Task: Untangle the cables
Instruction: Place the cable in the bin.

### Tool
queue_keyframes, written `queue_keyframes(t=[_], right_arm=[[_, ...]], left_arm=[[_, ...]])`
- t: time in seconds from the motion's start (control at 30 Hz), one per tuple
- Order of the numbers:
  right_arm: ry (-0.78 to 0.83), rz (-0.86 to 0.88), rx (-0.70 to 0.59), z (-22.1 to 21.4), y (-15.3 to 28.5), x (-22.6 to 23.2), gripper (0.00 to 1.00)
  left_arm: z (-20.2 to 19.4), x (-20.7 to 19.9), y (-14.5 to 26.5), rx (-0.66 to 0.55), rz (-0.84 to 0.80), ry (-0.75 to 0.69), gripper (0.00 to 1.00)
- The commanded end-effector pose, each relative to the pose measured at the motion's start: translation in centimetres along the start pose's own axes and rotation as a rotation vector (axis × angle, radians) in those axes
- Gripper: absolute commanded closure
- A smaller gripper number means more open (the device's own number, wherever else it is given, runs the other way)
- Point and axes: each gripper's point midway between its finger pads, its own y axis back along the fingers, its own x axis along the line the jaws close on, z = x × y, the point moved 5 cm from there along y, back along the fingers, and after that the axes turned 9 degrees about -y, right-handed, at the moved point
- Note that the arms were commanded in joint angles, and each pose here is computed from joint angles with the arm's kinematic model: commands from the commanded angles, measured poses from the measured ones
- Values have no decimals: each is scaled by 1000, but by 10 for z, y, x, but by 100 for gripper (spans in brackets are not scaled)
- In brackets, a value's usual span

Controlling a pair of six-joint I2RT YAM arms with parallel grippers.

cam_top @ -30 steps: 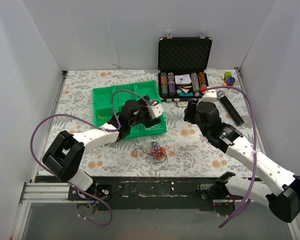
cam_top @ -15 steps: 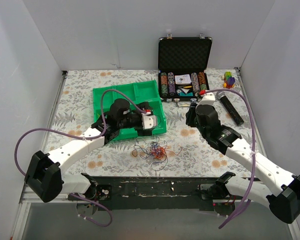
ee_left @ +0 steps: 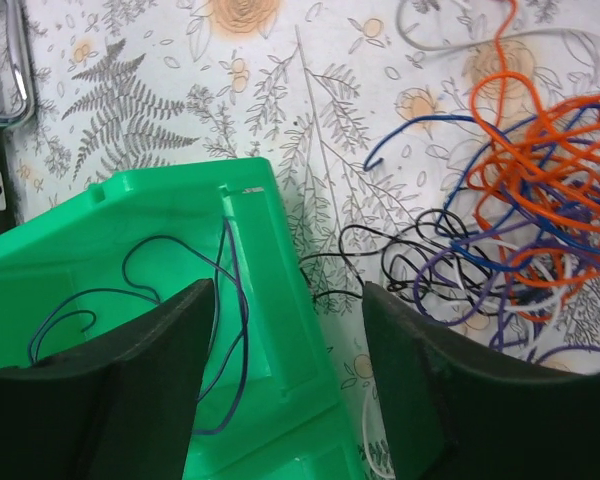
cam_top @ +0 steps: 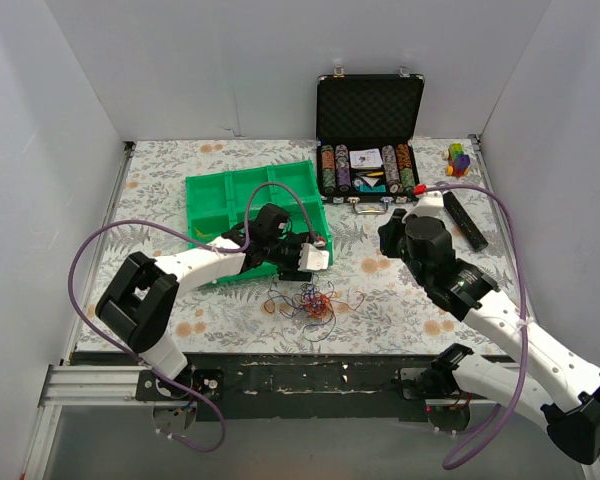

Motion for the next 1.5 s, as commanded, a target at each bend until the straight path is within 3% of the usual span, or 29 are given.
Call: queue_keyframes(t=[0.0, 0.13, 0.53, 0.7, 0.93, 1.3, 1.47], right_arm=[[-40, 32, -26, 2, 8, 0, 78], [-32, 30, -29, 2, 10, -2, 80], [-18, 30, -41, 10, 11, 1, 90], [-19, 32, -54, 15, 12, 2, 92], [-22, 32, -52, 13, 11, 2, 94], [-19, 38, -53, 12, 9, 2, 94], [-16, 39, -49, 9, 9, 2, 94]], left_arm=[[15, 37, 4, -30, 122, -87, 48], [14, 43, 3, -26, 150, -74, 61], [2, 37, 2, 12, 150, -76, 75], [-6, 41, 1, 36, 168, -71, 75], [-14, 77, 5, 51, 378, -25, 96], [-46, 95, -6, 180, 468, 114, 100], [-51, 92, -12, 198, 462, 103, 100]])
